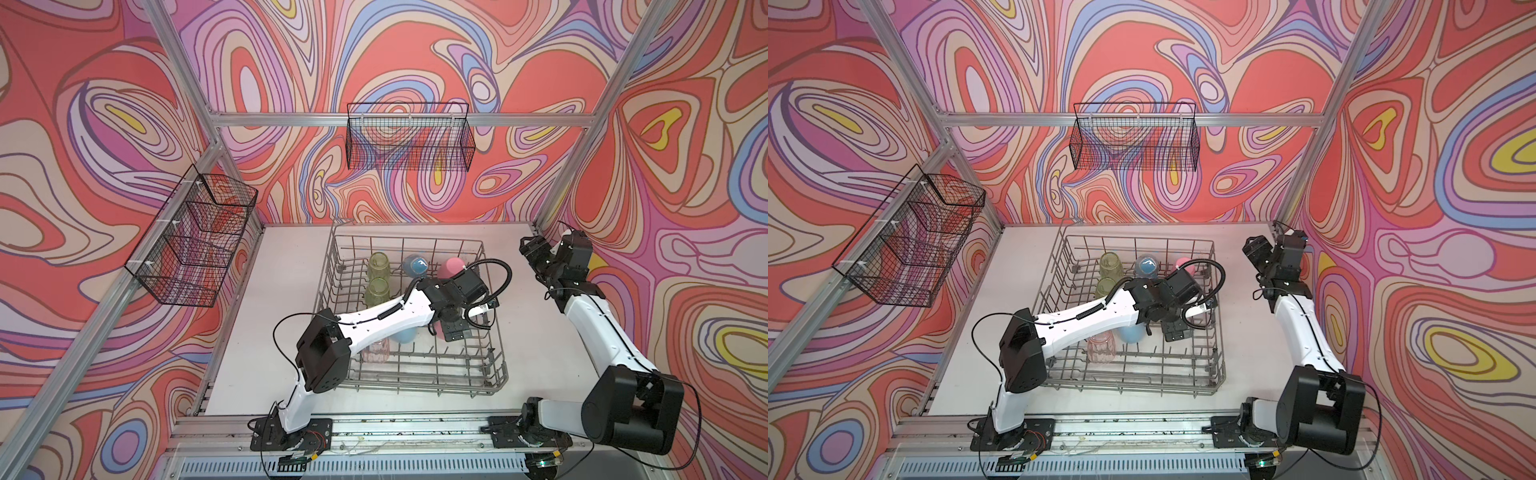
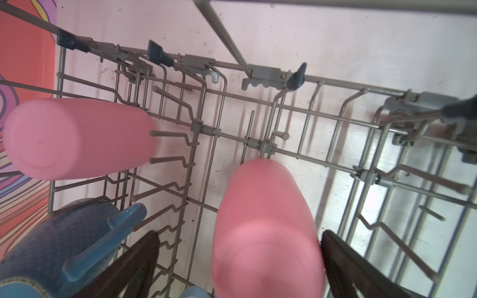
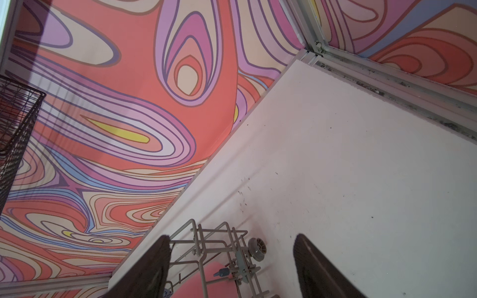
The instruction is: Load the cups into the dish rack
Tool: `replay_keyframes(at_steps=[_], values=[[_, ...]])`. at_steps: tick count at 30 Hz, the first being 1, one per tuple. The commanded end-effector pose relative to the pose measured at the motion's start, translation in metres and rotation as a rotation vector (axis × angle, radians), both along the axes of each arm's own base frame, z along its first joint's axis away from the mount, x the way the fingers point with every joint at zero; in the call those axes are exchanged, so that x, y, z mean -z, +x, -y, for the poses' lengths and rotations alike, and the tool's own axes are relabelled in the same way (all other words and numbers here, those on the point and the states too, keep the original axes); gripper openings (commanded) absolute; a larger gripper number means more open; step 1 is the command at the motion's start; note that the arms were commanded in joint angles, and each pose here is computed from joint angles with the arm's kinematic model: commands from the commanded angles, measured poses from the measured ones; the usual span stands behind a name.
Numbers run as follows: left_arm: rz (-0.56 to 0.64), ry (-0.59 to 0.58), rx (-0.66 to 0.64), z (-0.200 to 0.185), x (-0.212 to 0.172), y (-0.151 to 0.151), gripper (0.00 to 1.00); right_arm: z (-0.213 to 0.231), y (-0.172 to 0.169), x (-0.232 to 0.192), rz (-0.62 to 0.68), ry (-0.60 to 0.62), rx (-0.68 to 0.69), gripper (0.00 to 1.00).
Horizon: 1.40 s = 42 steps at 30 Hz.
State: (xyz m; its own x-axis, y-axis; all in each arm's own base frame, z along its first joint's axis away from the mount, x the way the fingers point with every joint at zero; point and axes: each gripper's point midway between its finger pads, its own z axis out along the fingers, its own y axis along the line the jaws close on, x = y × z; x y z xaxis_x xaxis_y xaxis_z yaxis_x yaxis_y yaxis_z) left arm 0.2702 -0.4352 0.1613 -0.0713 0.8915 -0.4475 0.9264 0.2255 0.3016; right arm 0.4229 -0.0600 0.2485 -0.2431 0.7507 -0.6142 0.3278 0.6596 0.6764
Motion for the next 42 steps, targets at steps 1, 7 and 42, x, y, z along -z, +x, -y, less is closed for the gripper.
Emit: replay_keyframes(at_steps=[1,7,42], values=[[0.017,-0.178,-0.021,0.002,-0.045,0.008,1.00,0.006,-0.005,-0.005,0.005,-0.041,0.016,0.79],[-0.001,-0.335,-0.089,-0.018,-0.076,0.020,1.00,0.008,-0.007,-0.007,0.011,-0.070,0.017,0.85],[0.200,-0.836,-0.712,-0.227,-0.194,0.104,1.00,0.029,-0.026,-0.015,0.058,-0.354,0.081,0.92]])
